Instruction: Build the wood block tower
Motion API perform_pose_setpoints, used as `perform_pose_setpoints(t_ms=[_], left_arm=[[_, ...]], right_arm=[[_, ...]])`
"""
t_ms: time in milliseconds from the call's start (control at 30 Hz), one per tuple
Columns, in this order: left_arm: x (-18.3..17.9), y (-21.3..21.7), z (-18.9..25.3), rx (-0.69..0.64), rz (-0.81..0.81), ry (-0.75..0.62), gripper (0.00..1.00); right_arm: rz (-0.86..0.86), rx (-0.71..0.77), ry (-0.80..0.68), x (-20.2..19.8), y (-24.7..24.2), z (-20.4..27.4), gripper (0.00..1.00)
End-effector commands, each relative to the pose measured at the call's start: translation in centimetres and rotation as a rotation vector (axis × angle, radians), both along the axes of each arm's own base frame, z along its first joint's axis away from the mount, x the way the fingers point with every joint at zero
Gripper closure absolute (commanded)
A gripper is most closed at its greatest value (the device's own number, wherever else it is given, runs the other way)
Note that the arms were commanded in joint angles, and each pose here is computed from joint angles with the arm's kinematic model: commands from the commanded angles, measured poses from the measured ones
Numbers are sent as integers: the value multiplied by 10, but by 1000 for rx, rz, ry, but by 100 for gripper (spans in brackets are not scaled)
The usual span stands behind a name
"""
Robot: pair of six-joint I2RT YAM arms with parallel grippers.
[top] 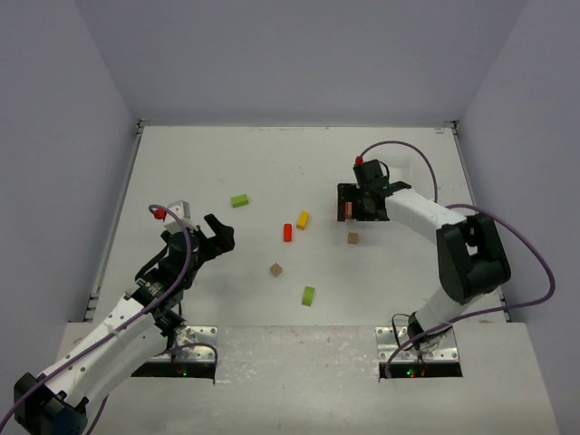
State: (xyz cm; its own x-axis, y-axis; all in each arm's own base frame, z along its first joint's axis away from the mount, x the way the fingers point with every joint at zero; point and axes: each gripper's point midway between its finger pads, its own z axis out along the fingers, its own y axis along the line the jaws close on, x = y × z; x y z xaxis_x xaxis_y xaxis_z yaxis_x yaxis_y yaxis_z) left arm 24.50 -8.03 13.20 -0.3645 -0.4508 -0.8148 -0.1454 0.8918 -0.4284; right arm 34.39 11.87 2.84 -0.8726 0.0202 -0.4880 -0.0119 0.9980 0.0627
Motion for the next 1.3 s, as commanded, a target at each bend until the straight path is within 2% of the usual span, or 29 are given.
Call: perform_pose_setpoints(t_ms=[0, 200, 467, 567, 733, 900, 1267], left_arm=[[6, 1, 10, -19, 17, -39, 0], [4, 1, 11, -43, 37, -13, 0], [0, 8, 8, -56, 74, -22, 0], [6, 5, 1, -51, 76, -6, 0], [27, -7, 5, -40, 77, 12, 0], [57, -18, -3, 19, 125, 142, 0], [105, -35, 8, 51, 158, 127, 0]], right_arm=[[139, 107, -148, -6, 37, 55, 1], [170, 37, -210, -47, 54, 72, 1], [186, 231, -301, -99, 55, 67, 1], [208, 262, -338, -102, 57, 71, 1], [186, 229, -343, -104, 47, 64, 1], [140, 194, -347, -106, 35, 53, 1], [115, 176, -345, -110, 27, 43, 1]])
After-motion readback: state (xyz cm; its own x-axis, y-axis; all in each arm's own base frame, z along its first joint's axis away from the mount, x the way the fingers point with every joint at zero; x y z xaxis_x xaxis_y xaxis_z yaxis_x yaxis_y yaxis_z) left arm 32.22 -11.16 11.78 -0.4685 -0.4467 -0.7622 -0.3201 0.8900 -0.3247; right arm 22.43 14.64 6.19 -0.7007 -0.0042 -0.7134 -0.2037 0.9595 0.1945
